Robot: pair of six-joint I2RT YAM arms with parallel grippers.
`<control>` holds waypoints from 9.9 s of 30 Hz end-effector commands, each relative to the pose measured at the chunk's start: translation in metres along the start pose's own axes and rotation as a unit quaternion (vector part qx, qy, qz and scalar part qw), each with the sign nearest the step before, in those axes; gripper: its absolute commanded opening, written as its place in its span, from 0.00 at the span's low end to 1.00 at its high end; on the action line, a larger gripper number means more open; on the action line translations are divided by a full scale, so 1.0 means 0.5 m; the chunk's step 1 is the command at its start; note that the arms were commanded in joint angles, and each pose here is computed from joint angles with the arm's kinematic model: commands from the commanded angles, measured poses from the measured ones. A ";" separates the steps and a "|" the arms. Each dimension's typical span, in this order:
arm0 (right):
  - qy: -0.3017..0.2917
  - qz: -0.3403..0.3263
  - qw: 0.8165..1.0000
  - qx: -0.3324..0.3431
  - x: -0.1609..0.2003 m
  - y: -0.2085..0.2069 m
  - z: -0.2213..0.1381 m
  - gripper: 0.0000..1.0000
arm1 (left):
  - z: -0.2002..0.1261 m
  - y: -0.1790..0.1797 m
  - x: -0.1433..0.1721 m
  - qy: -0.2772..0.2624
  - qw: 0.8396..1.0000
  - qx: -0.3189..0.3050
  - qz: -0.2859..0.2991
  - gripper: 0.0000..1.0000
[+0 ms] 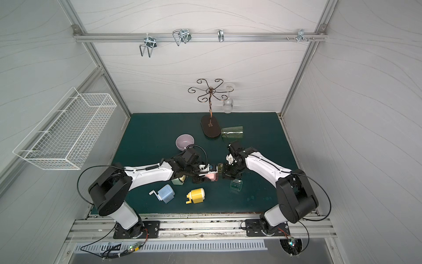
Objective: Put the tray back into the pencil sharpener
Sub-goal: Close the container of the pencil sharpener, then place the pencil sharpener at the center of the board, then pick up the pencil sharpener from the center of the board, then pick up the container from the center of the board, then place the container at the center of the board.
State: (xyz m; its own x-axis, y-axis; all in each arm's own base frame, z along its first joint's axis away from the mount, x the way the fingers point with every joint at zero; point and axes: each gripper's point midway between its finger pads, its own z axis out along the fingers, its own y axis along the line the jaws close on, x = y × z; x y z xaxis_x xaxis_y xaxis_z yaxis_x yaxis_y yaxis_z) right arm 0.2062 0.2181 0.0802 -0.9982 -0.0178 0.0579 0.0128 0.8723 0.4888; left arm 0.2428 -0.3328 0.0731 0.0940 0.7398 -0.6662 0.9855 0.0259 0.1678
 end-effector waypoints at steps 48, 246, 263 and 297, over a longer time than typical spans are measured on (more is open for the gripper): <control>-0.141 -0.020 0.989 -0.024 -0.052 -0.038 -0.252 0.41 | 0.041 0.231 0.004 0.084 0.994 -0.050 -0.047 0.00; -0.086 -0.768 0.634 0.028 -0.076 -0.019 -0.048 0.45 | -0.217 0.040 -0.056 -0.074 0.995 -0.044 0.059 0.13; -0.090 -0.798 0.596 0.003 -0.028 0.070 -0.064 0.44 | -0.142 0.047 -0.075 -0.039 0.999 -0.023 0.025 0.13; -0.101 -0.770 0.630 -0.002 -0.014 0.014 0.007 0.47 | -0.116 -0.003 -0.024 0.000 1.000 0.007 0.013 0.12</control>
State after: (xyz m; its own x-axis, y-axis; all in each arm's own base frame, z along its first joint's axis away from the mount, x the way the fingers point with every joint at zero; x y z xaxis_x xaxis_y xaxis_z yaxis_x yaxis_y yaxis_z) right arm 0.2107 0.2247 0.0762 0.1789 -0.7901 -0.5863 -0.9829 -0.1176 -0.1415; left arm 0.2362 -0.3061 0.1161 0.0501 0.7290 -0.6827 0.9905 0.0512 0.1274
